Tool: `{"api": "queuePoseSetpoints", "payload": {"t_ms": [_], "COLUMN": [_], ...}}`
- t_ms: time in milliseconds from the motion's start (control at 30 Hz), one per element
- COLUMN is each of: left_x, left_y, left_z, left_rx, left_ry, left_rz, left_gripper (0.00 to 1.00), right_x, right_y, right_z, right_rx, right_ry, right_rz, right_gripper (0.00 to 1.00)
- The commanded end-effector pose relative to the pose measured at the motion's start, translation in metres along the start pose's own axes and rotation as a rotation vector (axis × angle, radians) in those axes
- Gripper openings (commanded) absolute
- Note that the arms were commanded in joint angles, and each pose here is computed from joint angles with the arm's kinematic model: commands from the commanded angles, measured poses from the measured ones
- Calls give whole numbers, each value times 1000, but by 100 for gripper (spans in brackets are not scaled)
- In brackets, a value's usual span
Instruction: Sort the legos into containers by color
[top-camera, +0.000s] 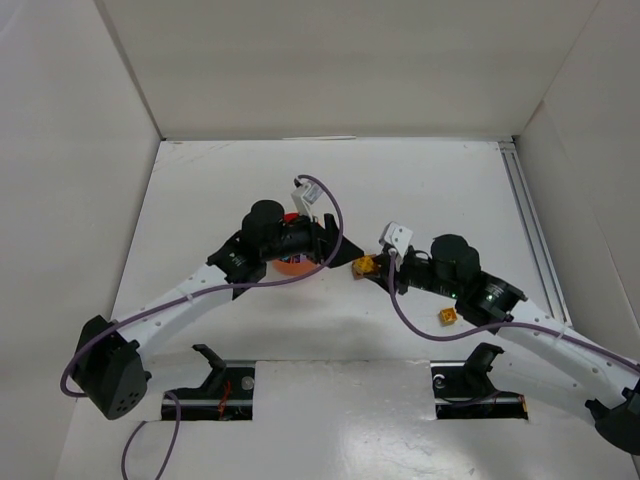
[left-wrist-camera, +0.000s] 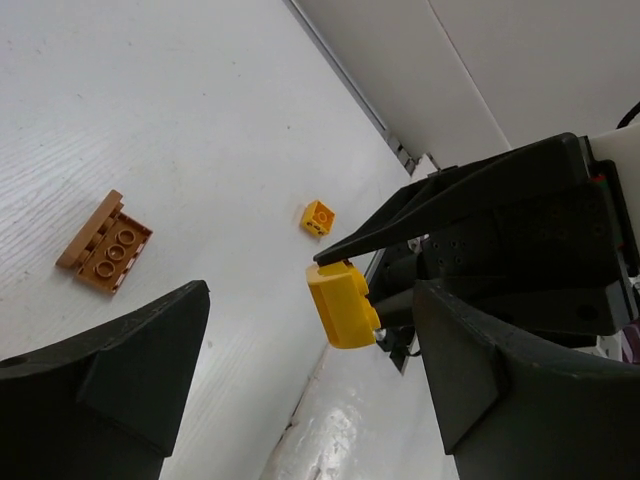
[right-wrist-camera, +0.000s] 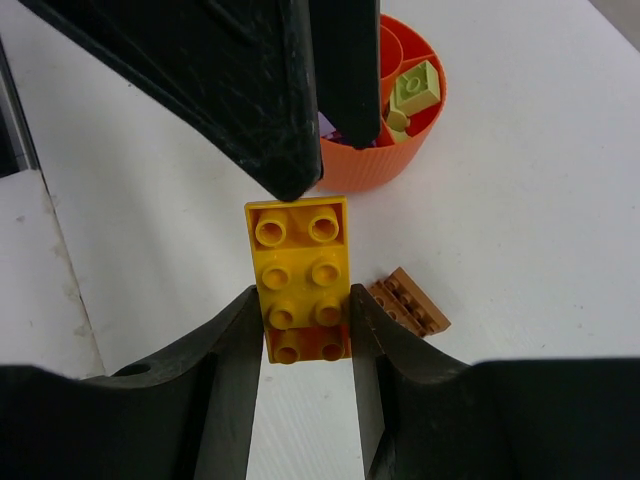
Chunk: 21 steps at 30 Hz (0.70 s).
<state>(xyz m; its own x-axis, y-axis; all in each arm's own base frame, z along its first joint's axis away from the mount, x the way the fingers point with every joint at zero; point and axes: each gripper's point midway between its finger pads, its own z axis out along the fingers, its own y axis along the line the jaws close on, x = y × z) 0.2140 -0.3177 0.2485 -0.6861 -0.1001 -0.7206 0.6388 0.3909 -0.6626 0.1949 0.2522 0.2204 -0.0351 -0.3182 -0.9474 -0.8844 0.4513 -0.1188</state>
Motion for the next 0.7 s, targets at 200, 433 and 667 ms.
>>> {"api": "queuePoseSetpoints", "payload": {"t_ms": [200, 433, 667], "left_x": [-1, -3, -7], "left_y": [-25, -28, -29], "left_z": [25, 25, 15], "left_rx": [-16, -7, -31], "left_ry": [15, 18, -6], "left_rz": [70, 71, 73], "left_gripper": [57, 26, 0], "right_x": [-53, -60, -47], "right_y": [-5, -11, -15], "right_z": [-3, -10, -7], "right_rx": [8, 58, 85], "right_ry": [-145, -166, -121], "right_rz": [-54, -38, -27], "right_gripper": [19, 19, 35]}}
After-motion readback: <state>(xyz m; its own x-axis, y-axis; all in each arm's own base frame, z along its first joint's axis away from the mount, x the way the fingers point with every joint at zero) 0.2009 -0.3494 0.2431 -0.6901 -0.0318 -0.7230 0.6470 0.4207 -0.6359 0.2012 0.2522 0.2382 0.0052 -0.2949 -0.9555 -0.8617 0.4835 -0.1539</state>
